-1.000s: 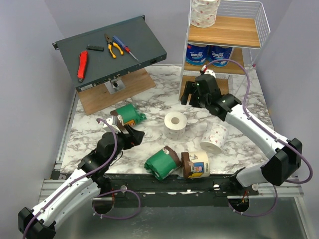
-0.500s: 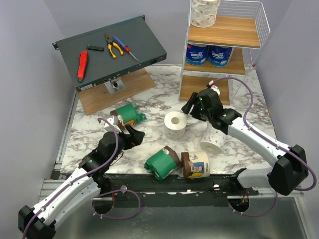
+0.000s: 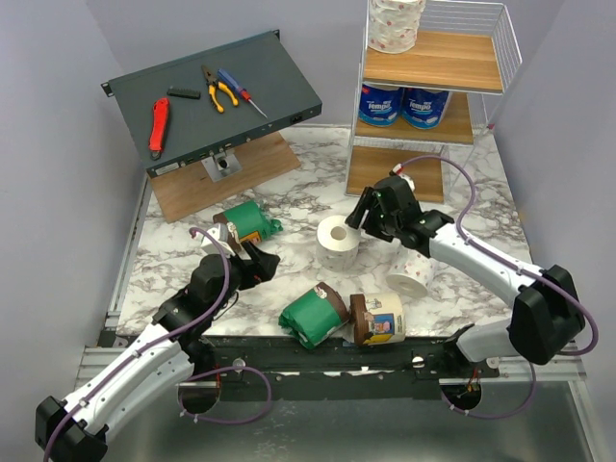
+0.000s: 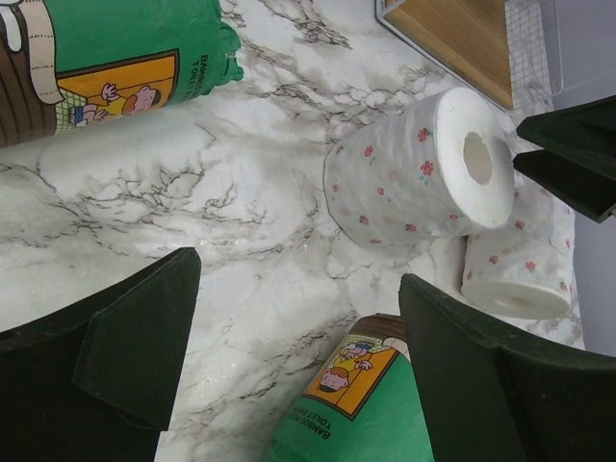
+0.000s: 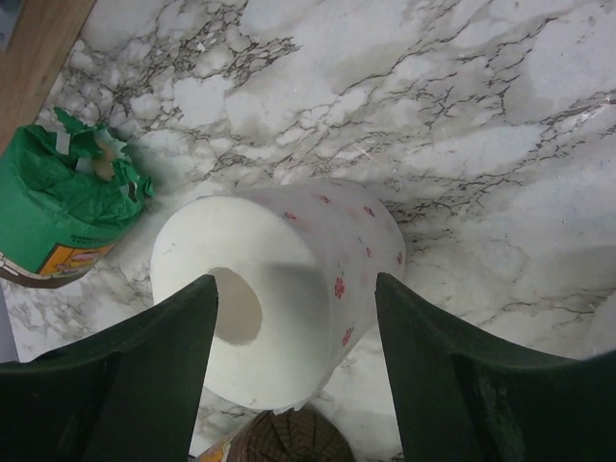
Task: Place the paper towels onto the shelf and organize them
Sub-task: Pick up the paper towel from the center of the board.
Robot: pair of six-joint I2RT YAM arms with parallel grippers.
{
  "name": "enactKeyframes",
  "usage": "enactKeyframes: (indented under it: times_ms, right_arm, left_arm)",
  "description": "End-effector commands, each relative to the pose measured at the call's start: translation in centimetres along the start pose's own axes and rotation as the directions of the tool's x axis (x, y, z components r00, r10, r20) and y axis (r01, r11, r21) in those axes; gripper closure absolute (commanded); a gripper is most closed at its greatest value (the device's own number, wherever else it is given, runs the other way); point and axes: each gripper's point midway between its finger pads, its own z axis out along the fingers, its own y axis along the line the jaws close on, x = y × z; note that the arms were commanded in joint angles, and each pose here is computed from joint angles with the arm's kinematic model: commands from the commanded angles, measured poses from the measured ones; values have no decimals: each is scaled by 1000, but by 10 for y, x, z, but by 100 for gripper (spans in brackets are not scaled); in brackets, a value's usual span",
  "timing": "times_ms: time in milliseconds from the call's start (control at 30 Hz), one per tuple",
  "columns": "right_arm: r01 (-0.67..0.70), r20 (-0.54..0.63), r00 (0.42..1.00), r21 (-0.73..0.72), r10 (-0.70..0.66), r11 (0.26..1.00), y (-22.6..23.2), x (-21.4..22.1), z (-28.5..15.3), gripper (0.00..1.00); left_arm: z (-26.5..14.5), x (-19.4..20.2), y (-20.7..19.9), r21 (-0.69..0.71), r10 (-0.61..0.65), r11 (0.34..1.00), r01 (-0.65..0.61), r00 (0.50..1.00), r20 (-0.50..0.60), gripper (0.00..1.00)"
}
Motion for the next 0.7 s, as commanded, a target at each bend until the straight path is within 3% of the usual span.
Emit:
enactKeyframes:
  times_ms: [0, 667]
  right_arm:
    - [39, -47, 998, -32, -41, 999, 3, 9, 5, 30]
    - [138, -129, 981, -42, -142, 990, 0, 25, 12, 33]
  left_arm:
    - [1, -3, -4, 4, 9, 1000, -9, 1000, -1, 13]
    - [3, -5, -5, -7, 14, 1000, -14, 1000, -1, 13]
